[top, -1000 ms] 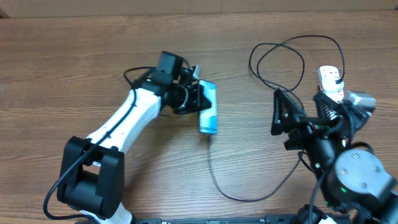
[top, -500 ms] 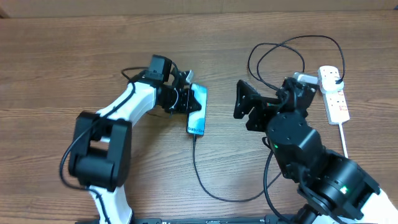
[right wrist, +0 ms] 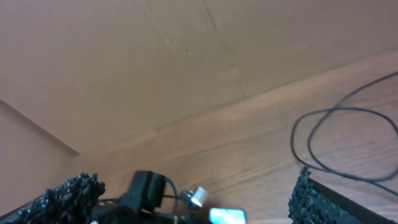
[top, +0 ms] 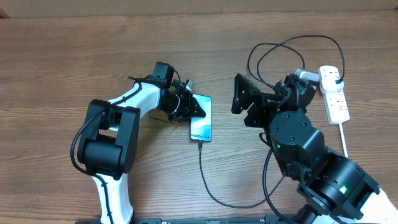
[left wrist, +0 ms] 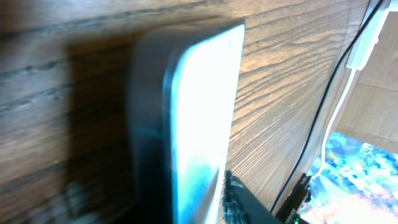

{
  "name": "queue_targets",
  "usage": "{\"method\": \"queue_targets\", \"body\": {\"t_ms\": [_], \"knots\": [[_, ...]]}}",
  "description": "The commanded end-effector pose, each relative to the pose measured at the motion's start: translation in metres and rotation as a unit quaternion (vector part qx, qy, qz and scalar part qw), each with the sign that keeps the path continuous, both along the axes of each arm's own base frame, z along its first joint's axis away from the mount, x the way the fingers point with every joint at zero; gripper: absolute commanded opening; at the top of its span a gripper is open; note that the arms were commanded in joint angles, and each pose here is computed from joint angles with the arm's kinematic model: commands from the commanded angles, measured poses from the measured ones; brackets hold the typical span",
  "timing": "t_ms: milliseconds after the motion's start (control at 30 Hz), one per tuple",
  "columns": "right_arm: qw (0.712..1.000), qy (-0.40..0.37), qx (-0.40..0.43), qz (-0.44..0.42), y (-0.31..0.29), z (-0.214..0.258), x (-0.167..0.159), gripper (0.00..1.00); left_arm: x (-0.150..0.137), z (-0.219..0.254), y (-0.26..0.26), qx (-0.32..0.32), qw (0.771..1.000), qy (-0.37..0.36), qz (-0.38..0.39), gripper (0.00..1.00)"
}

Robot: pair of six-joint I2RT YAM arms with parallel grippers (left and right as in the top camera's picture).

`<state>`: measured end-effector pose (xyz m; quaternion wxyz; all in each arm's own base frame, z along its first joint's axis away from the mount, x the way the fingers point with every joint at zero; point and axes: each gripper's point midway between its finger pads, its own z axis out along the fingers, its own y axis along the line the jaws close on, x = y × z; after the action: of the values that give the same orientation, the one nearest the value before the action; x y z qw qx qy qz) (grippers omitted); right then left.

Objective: Plug charger to phone and switch on socket
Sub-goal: 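Release the plug and lower the phone toward the table with left gripper, then lay the phone flat on the table and move right gripper to power strip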

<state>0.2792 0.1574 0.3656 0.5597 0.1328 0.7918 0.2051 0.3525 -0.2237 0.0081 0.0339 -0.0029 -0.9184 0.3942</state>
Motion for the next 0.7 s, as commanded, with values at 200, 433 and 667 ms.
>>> {"method": "queue_targets", "body": {"t_ms": [200, 433, 667], "knots": [[1.0, -0.004, 0.008, -0.002, 0.008, 0.0, 0.008, 1.0, 0.0, -0.025, 0.022, 0.088, 0.996, 0.005, 0.013, 0.59], [1.0, 0.008, -0.004, -0.002, 0.014, -0.01, 0.014, 1.0, -0.005, -0.035, 0.038, 0.141, 0.99, 0.014, 0.017, 0.75], [1.0, 0.016, -0.013, -0.002, 0.013, -0.015, 0.013, 1.0, -0.006, -0.04, 0.045, 0.165, 0.986, 0.016, 0.019, 1.0]]}}
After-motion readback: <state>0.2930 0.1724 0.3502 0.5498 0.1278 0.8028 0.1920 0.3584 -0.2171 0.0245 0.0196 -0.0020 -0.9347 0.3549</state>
